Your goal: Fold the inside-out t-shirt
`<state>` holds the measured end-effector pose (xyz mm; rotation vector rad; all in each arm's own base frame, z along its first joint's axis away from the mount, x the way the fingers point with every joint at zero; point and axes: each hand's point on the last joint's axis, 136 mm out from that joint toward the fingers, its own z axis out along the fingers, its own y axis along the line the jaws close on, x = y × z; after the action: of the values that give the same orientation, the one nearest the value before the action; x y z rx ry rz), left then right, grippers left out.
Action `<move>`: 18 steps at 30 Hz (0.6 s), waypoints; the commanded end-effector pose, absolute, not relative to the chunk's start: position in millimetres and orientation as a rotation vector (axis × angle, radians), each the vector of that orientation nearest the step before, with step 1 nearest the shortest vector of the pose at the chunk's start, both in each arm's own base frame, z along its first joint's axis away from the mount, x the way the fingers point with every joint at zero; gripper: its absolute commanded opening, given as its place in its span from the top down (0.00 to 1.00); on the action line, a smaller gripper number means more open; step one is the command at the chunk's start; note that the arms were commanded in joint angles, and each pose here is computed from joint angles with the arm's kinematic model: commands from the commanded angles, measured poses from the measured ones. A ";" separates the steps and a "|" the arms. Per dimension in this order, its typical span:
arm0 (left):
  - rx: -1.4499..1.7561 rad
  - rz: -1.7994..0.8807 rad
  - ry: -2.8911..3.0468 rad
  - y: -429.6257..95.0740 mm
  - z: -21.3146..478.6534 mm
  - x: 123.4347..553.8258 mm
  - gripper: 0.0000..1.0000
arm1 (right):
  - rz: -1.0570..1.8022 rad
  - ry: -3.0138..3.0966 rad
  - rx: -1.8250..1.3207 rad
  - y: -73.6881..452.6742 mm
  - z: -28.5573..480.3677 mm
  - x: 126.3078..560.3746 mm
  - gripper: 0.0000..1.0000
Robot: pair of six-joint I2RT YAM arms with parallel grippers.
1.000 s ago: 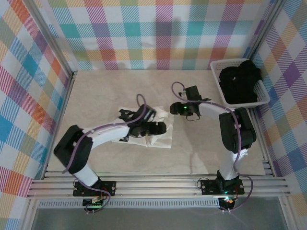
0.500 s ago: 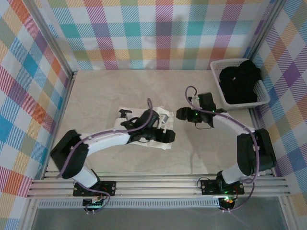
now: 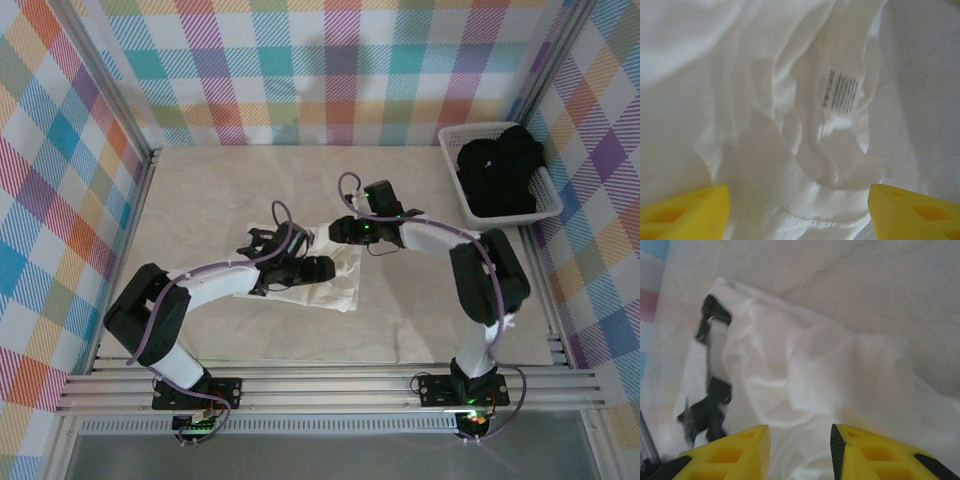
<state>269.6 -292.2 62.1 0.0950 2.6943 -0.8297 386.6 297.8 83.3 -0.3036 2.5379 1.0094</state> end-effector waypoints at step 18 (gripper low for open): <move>0.043 -0.716 2.523 -237.7 121.2 311.2 0.21 | 0.916 2.594 -0.222 230.2 118.9 345.5 0.58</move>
<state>281.7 -300.5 122.0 0.2763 2.4906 -0.8616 382.5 223.7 104.7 -0.1615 2.5900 0.8072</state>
